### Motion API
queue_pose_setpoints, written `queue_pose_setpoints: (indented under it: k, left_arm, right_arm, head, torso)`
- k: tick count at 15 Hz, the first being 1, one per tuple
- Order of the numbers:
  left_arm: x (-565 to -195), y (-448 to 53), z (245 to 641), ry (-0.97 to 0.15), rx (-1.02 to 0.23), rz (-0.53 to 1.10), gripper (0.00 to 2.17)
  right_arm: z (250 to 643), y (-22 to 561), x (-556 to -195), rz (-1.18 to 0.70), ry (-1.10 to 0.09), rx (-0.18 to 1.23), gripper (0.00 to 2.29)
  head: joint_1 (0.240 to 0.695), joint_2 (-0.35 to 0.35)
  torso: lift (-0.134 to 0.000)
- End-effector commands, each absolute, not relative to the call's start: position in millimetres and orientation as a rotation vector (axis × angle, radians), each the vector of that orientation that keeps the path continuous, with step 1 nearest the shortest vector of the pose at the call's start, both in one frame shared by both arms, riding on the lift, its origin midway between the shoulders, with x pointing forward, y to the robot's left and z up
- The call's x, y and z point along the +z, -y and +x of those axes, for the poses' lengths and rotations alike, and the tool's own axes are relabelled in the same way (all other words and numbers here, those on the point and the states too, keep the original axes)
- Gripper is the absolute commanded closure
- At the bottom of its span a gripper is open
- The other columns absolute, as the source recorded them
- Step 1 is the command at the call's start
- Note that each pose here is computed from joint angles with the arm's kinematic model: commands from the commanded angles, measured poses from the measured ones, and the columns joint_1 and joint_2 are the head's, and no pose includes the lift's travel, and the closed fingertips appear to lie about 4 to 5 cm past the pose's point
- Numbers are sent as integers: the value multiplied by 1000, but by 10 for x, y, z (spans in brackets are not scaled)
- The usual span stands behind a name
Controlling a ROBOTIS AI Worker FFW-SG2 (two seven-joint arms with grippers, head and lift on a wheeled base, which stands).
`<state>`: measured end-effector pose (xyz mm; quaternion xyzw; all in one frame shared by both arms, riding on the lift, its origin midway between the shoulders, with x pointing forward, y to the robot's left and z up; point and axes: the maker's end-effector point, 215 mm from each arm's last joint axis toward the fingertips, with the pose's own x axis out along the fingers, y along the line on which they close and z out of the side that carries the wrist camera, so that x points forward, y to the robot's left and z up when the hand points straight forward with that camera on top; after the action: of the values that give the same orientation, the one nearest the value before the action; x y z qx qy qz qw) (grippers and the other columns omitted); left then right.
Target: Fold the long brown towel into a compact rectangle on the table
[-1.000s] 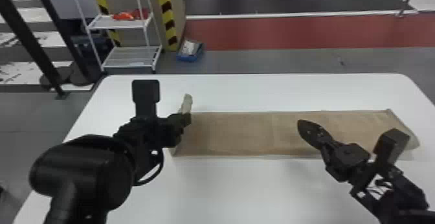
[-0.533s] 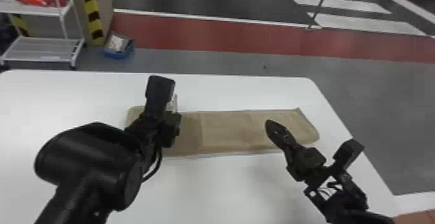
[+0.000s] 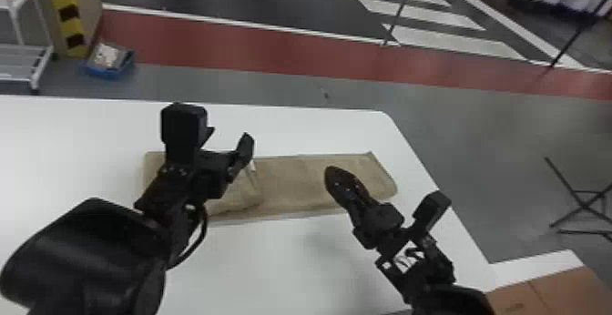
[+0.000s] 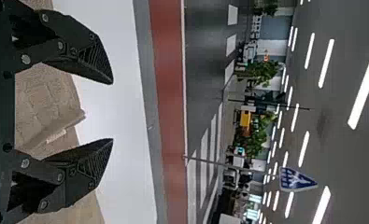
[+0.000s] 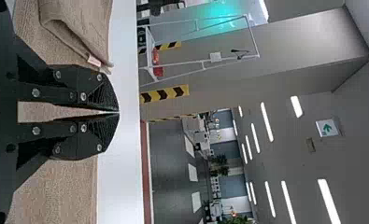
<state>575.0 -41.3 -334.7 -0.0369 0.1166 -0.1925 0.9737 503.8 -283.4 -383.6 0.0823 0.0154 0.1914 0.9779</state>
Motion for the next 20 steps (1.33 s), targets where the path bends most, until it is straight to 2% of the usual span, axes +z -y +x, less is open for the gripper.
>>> queue_pose_setpoints:
  k: [1, 2, 3, 4, 6, 8, 9, 12, 15, 18, 20]
  left_arm:
    - [-3211, 178, 5647, -206, -341, -111, 36]
    - [-3174, -32, 5637, -197, -306, -136, 36]
    - [-3305, -388, 5603, -206, -264, -106, 36]
    - [-3398, -690, 5574, -213, -228, -88, 36]
    - [-3538, -1247, 5483, -206, -158, -101, 36]
    - [-3525, -1577, 5367, -149, -123, -115, 36]
    - [-3456, -1668, 5331, -106, -115, -110, 36]
    - [-3584, -1870, 5279, -121, -88, -93, 36]
    - [-3630, -1924, 5299, -124, -87, -71, 36]
    - [-3651, -1905, 5332, -127, -94, -69, 36]
    - [-3628, -1899, 5342, -123, -96, -68, 36]
  right_arm:
    - [5130, 2618, -3834, 165, -33, 413, 856]
    - [5204, 2555, -3864, 156, -42, 395, 815]
    - [5264, 2418, -3892, 146, -55, 392, 468]
    - [5315, 2289, -3914, 130, -69, 398, 373]
    - [5453, 2033, -4015, 135, -124, 402, 373]
    - [5590, 1859, -4096, 116, -170, 407, 377]
    - [5658, 1822, -4097, 90, -173, 392, 377]
    - [5848, 1702, -4252, 86, -237, 387, 471]
    - [5954, 1720, -4380, 93, -284, 382, 475]
    - [5998, 1639, -4353, 81, -286, 395, 475]
    - [5984, 1574, -4419, 77, -314, 402, 586]
  head:
    - [695, -322]
    - [695, -309]
    - [695, -293]
    - [695, -278]
    - [695, -188]
    - [695, -120]
    - [695, -89]
    - [695, -14]
    - [695, 13]
    - [695, 21]
    - [695, 25]
  torso:
    - [-125]
    - [-125]
    - [-125]
    - [-125]
    - [-125]
    - [-125]
    - [-125]
    - [-125]
    - [-125]
    - [-125]
    - [-125]
